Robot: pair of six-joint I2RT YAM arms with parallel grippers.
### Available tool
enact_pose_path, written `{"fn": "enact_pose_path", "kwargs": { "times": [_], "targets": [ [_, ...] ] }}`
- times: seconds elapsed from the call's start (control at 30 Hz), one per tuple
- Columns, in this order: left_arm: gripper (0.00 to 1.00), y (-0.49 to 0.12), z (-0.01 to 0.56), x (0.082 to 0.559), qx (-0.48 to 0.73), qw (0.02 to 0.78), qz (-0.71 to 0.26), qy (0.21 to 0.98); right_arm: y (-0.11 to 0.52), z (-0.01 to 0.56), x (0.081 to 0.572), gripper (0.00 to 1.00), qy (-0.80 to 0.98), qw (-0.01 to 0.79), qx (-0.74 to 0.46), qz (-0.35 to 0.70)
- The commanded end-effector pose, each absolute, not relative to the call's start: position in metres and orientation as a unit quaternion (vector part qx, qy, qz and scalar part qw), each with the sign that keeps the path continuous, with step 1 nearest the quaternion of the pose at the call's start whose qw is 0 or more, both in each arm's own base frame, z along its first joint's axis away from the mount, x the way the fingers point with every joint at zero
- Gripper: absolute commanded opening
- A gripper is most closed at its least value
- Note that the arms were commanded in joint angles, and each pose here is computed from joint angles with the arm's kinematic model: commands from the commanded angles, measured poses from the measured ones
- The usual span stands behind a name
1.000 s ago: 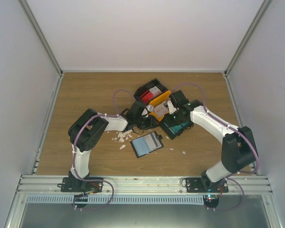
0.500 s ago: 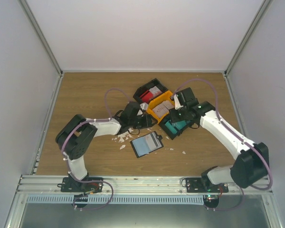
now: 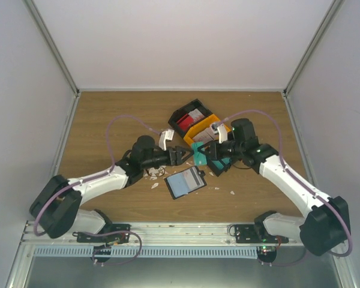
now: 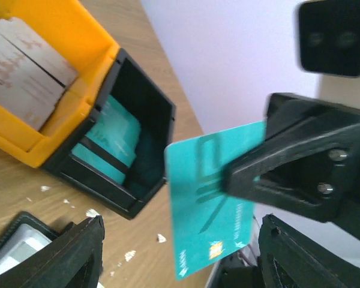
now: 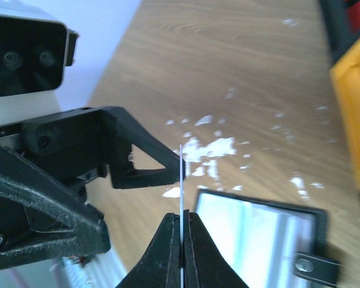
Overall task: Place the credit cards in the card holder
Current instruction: Pick up the credit card from the storage box.
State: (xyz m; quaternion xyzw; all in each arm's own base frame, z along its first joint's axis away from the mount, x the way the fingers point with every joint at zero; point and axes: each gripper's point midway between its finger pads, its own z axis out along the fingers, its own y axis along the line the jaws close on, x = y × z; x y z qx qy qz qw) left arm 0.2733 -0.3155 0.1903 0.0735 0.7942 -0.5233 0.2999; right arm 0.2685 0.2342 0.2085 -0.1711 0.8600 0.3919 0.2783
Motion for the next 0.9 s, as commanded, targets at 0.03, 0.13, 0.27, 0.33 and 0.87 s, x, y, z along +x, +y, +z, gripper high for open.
{"fn": "enact_pose_path", "kwargs": {
  "times": [0.03, 0.13, 0.27, 0.33, 0.87],
  "targets": [
    [0.7, -0.317, 0.213, 0.246, 0.099, 0.303, -0.57, 0.757, 0.265, 0.247, 0.239, 0.01, 0.774, 0.259, -0.21, 0.538],
    [0.65, -0.312, 0.209, 0.24, 0.093, 0.302, -0.576, 0.753, 0.268, 0.253, 0.227, 0.0, 0.753, 0.247, -0.226, 0.567],
    [0.5, -0.317, 0.221, 0.228, 0.12, 0.292, -0.606, 0.73, 0.269, 0.253, 0.218, 0.01, 0.745, 0.229, -0.238, 0.58],
    [0.39, -0.318, 0.225, 0.222, 0.129, 0.288, -0.618, 0.72, 0.27, 0.253, 0.216, 0.0, 0.743, 0.225, -0.24, 0.582],
    [0.0, -0.294, 0.215, 0.226, 0.087, 0.326, -0.582, 0.74, 0.245, 0.234, 0.236, 0.58, 0.813, 0.271, -0.17, 0.486]
  ]
}}
